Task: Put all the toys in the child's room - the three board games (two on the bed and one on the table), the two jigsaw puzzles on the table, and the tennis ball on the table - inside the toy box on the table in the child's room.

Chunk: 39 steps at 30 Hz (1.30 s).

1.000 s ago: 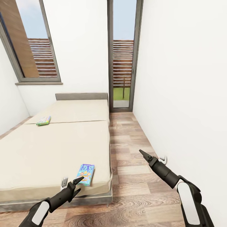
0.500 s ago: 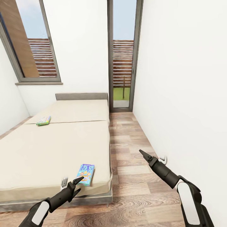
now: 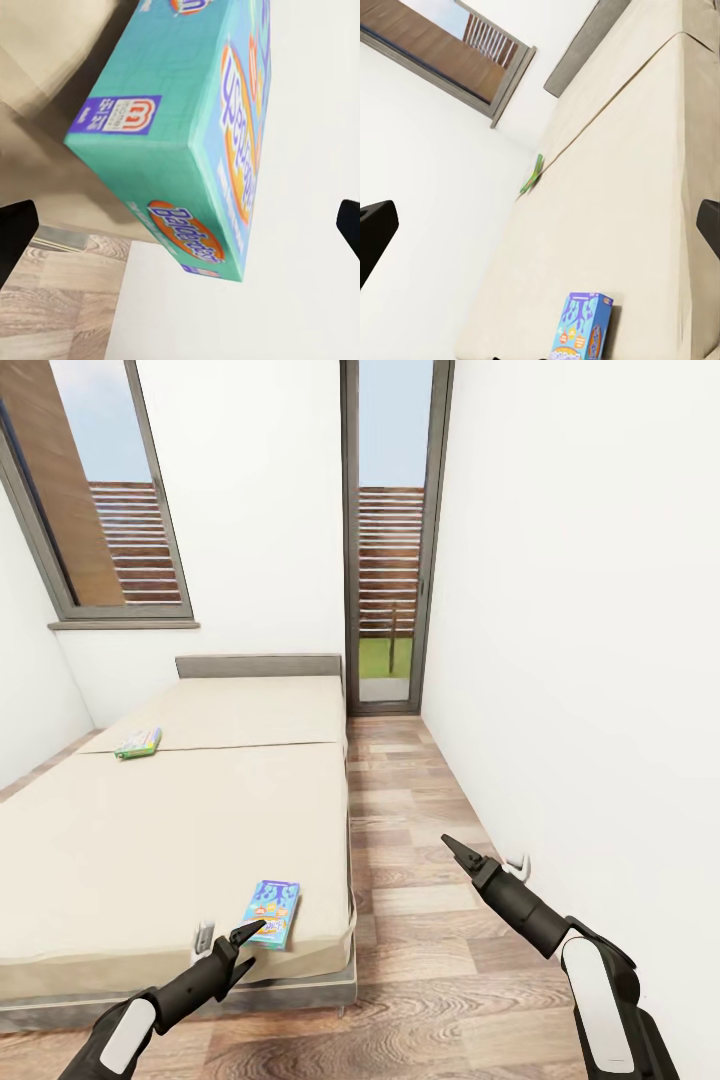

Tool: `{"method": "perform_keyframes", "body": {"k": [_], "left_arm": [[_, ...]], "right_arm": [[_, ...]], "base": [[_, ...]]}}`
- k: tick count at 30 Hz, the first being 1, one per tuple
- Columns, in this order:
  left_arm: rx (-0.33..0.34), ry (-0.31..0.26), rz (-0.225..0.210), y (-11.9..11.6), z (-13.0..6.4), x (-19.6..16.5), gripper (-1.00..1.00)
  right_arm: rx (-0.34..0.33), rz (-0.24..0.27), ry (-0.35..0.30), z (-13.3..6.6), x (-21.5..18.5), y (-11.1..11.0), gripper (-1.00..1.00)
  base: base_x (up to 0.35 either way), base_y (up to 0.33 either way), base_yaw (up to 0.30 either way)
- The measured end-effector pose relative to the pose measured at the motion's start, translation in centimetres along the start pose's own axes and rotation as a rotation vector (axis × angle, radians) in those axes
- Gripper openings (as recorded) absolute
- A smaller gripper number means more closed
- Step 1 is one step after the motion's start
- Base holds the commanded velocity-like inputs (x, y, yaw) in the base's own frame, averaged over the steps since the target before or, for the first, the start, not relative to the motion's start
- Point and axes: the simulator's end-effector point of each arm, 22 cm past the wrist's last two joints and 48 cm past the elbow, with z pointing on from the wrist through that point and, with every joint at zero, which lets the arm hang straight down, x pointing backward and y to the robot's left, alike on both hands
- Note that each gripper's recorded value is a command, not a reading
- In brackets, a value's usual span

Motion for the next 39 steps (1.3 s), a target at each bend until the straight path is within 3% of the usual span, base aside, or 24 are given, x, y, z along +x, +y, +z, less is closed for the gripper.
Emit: {"method": "perform_keyframes", "body": {"k": [39], "left_arm": [[0.001,-0.002,-0.001,-0.01,-0.04,-0.07,1.00]], "right_arm": [[0.000,0.000,0.000,0.00,-0.01,0.02,1.00]], "base": [[0.004,0.000,0.000]]}}
